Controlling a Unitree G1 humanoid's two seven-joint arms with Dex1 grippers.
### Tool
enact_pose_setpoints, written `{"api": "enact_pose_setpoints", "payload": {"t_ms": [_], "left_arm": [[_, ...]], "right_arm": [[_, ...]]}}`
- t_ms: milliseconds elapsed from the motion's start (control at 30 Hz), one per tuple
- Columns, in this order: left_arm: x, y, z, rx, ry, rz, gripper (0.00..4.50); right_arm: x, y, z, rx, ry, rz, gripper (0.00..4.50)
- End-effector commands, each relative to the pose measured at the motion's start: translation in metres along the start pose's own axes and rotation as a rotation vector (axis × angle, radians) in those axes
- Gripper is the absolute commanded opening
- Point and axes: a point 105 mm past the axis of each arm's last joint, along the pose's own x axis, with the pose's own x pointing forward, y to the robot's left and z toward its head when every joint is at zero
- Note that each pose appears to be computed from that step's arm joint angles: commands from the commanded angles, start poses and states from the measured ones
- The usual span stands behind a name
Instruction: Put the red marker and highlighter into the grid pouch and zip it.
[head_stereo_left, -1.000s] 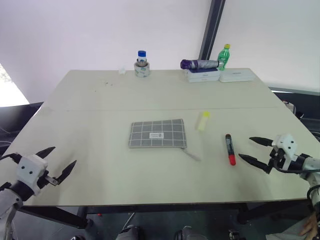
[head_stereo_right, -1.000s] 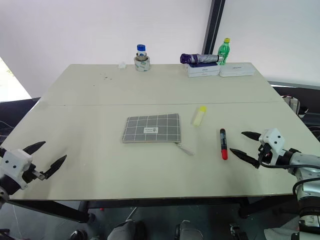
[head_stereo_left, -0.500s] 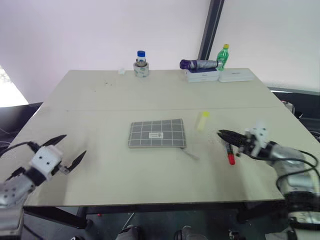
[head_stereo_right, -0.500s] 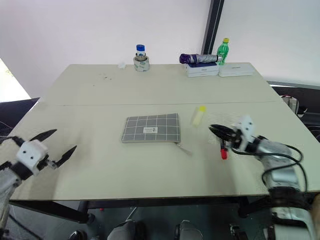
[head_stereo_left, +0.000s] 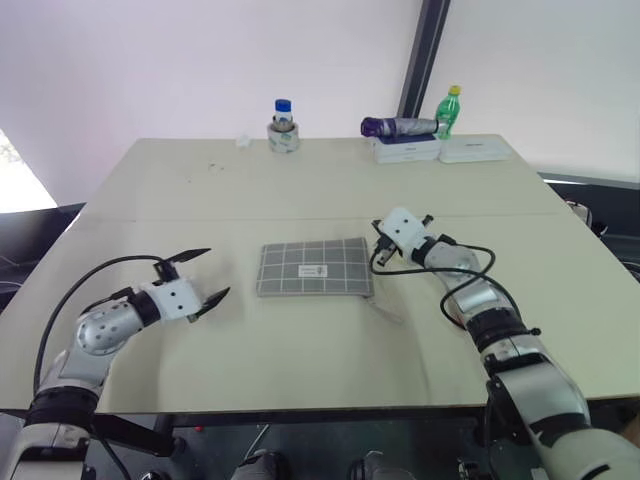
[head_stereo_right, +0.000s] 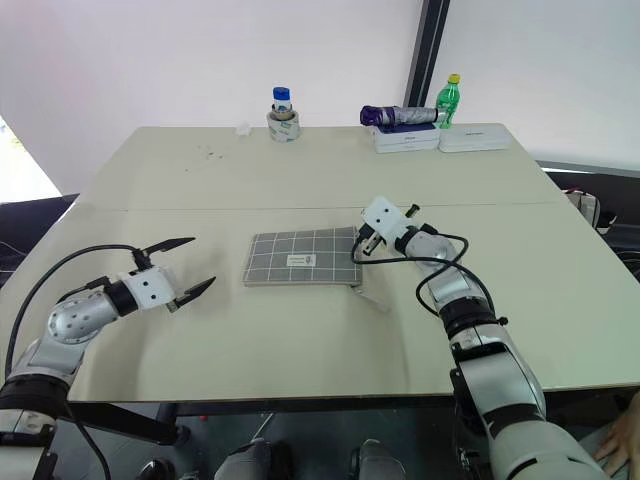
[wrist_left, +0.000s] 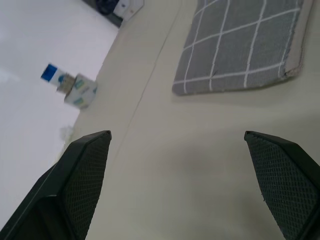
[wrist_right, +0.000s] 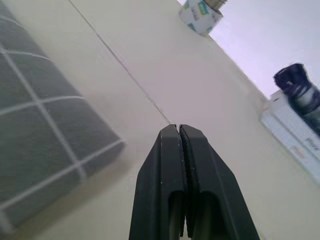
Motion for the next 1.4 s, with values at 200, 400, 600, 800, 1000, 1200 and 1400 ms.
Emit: {"api": "enact_pose_setpoints", "payload": {"t_ms": [200,400,600,800,1000,1200,1400], "left_arm": [[0.004,-0.008,0.005,0.19,-0.045,-0.066,4.5],[0.007,-0.013,0.006,0.282,-0.065,-0.065,4.5],[0.016,-0.02,0.006,0.315,-0.082,-0.068,4.5],[0.012,-0.018,-0.002,0.33,-0.053,-0.059,4.5],[0.02,-0.016,-0.007,0.336,-0.038,-0.055,4.5],[0.038,-0.031,0.0,0.289,-0.076,-0.1,4.5],[0.047,-0.041,0.01,0.234,-0.119,-0.157,2.26]], "right_arm": [[0.013,0.014,-0.004,-0.139,0.033,0.026,0.07],[0.019,0.038,0.006,-0.133,-0.022,0.088,0.07],[0.024,0.05,0.014,-0.133,-0.048,0.11,0.07],[0.024,0.05,0.014,-0.146,-0.048,0.111,0.07],[0.023,0.05,0.013,-0.147,-0.053,0.116,0.07],[0.023,0.051,0.014,-0.144,-0.056,0.115,0.07],[0.023,0.052,0.016,-0.143,-0.066,0.118,0.0]]}}
